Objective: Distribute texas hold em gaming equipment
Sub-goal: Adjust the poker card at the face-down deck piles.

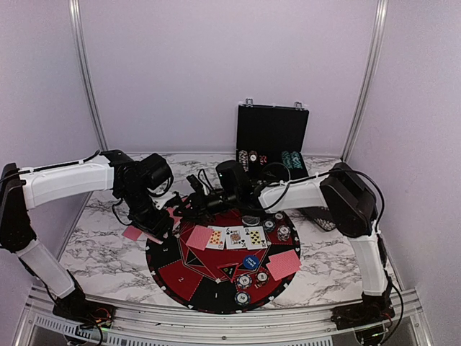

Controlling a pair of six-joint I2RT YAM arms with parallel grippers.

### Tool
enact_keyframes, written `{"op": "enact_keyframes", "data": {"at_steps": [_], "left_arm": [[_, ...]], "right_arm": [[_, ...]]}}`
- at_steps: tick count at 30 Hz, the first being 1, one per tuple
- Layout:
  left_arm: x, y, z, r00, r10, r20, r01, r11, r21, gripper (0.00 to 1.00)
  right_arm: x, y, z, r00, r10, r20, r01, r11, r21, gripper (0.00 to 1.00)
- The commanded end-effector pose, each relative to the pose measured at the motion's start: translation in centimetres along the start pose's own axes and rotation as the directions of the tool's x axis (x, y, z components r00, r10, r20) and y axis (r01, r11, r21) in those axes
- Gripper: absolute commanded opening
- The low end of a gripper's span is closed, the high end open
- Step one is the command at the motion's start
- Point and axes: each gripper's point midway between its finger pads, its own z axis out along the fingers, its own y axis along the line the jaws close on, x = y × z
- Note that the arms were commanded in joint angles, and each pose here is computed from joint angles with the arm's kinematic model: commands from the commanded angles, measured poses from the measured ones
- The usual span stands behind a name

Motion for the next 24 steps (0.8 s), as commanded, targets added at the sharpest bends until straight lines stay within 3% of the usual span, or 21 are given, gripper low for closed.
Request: {"op": "enact_keyframes", "data": {"at_steps": [1,16,24], "left_arm": [[-0.6,-0.5,-1.3,0.999,0.027,0.044,-0.028,1.000,0.015,0.48],[-0.6,-0.3,-0.9,0.999,0.023,0.030,-0.024,1.000,0.003,0.48],[-0.6,-0.1,-0.9,0.999,0.019,0.032,-0.019,1.000,-0.010,0.48]], "right_arm": [[-0.8,2.1,-1.1,0.999,-0.033,0.032,0.033,0.999,-0.019,0.33],[-1.0,4.5,-2.3,0.998,-0.041,0.051,0.045,0.995,-0.086,0.35],[-0.3,4.4,-2.4,0.999,-0.015,0.035,0.019,0.994,-0.111,0.31]]}}
